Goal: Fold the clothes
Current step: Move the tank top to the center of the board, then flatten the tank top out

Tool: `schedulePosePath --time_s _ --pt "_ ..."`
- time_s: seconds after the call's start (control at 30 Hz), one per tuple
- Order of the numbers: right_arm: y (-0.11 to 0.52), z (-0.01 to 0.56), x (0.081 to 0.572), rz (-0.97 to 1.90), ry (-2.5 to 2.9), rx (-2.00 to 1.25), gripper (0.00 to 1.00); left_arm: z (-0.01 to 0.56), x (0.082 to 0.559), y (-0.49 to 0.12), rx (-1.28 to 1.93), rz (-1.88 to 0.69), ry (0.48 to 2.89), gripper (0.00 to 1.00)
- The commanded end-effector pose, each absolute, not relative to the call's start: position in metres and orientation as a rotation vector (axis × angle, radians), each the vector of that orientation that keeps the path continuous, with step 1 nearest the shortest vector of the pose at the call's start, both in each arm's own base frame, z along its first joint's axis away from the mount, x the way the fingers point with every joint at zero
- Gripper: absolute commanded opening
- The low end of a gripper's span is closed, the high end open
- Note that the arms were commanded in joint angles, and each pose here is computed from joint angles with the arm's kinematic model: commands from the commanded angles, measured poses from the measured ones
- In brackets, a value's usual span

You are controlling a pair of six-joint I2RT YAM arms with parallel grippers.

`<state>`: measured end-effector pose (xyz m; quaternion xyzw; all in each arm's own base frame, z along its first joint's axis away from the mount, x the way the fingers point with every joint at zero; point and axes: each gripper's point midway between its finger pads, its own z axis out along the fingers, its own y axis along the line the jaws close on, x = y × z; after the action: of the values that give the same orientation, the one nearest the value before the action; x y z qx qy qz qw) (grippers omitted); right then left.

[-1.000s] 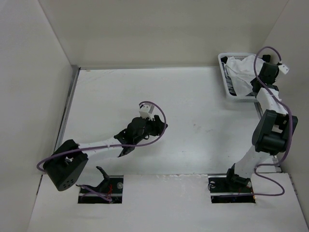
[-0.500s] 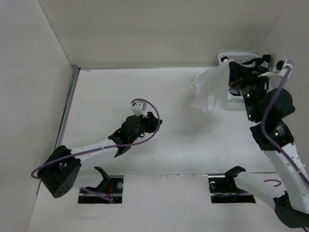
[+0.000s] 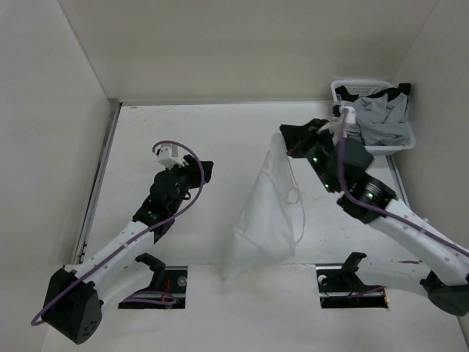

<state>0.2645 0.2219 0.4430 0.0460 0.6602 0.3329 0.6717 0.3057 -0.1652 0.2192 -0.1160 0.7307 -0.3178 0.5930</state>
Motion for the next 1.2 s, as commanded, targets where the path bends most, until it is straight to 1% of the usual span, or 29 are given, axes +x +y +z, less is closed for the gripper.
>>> schedulePosePath --time_s 0.0,0.1,0.13,0.17,0.3,0.33,0.37,0.43,0.5,0.57,0.63,0.67,0.7,0.77,0.8,0.83,0.93,1.03,1.1,1.17 --pt "0.250 0.373 0.318 0.798 1.644 0.168 0.00 0.176 0.306 -0.166 -0.287 -0.713 1.837 0.45" --pt "0.262 0.316 0.386 0.760 1.757 0.242 0.00 0.161 0.312 -0.170 -0.283 -0.707 1.890 0.44" --pt "0.261 0.306 0.404 0.737 1.777 0.267 0.00 0.159 0.313 -0.171 -0.278 -0.701 1.899 0.44" --pt "0.257 0.292 0.436 0.693 1.796 0.313 0.00 0.154 0.313 -0.173 -0.270 -0.688 1.917 0.43" --pt "0.230 0.268 0.528 0.578 1.823 0.504 0.00 0.141 0.308 -0.180 -0.224 -0.663 1.964 0.42" --pt "0.223 0.262 0.545 0.555 1.833 0.545 0.00 0.134 0.304 -0.182 -0.204 -0.641 1.987 0.42" --pt "0.220 0.259 0.554 0.547 1.841 0.562 0.03 0.130 0.302 -0.184 -0.189 -0.628 2.004 0.42" --pt "0.218 0.254 0.568 0.541 1.869 0.566 0.20 0.116 0.293 -0.188 -0.152 -0.582 2.057 0.42" --pt "0.217 0.248 0.564 0.521 1.891 0.528 0.34 0.105 0.284 -0.192 -0.122 -0.555 2.096 0.42" --pt "0.212 0.238 0.550 0.500 1.903 0.505 0.37 0.089 0.274 -0.195 -0.105 -0.541 2.144 0.42" --pt "0.205 0.227 0.531 0.503 1.901 0.488 0.37 0.078 0.267 -0.201 -0.099 -0.547 2.179 0.42" --pt "0.201 0.220 0.520 0.504 1.900 0.478 0.36 0.073 0.264 -0.204 -0.096 -0.553 2.197 0.42" --pt "0.198 0.213 0.508 0.511 1.904 0.463 0.29 0.070 0.262 -0.208 -0.090 -0.562 2.209 0.42" --pt "0.193 0.198 0.484 0.534 1.918 0.446 0.11 0.066 0.255 -0.218 -0.056 -0.576 2.233 0.41" --pt "0.192 0.191 0.474 0.542 1.931 0.437 0.05 0.064 0.250 -0.223 -0.034 -0.585 2.246 0.40" --pt "0.189 0.182 0.461 0.548 1.946 0.428 0.02 0.063 0.245 -0.229 -0.016 -0.601 2.256 0.40" --pt "0.177 0.147 0.426 0.543 1.996 0.436 0.01 0.057 0.227 -0.237 0.000 -0.641 2.296 0.39" --pt "0.167 0.112 0.399 0.529 2.049 0.455 0.07 0.050 0.216 -0.241 -0.013 -0.656 2.333 0.39" --pt "0.163 0.100 0.389 0.528 2.064 0.462 0.10 0.043 0.212 -0.241 -0.020 -0.642 2.360 0.38" --pt "0.161 0.094 0.380 0.539 2.066 0.459 0.16 0.035 0.209 -0.238 -0.028 -0.614 2.385 0.36"
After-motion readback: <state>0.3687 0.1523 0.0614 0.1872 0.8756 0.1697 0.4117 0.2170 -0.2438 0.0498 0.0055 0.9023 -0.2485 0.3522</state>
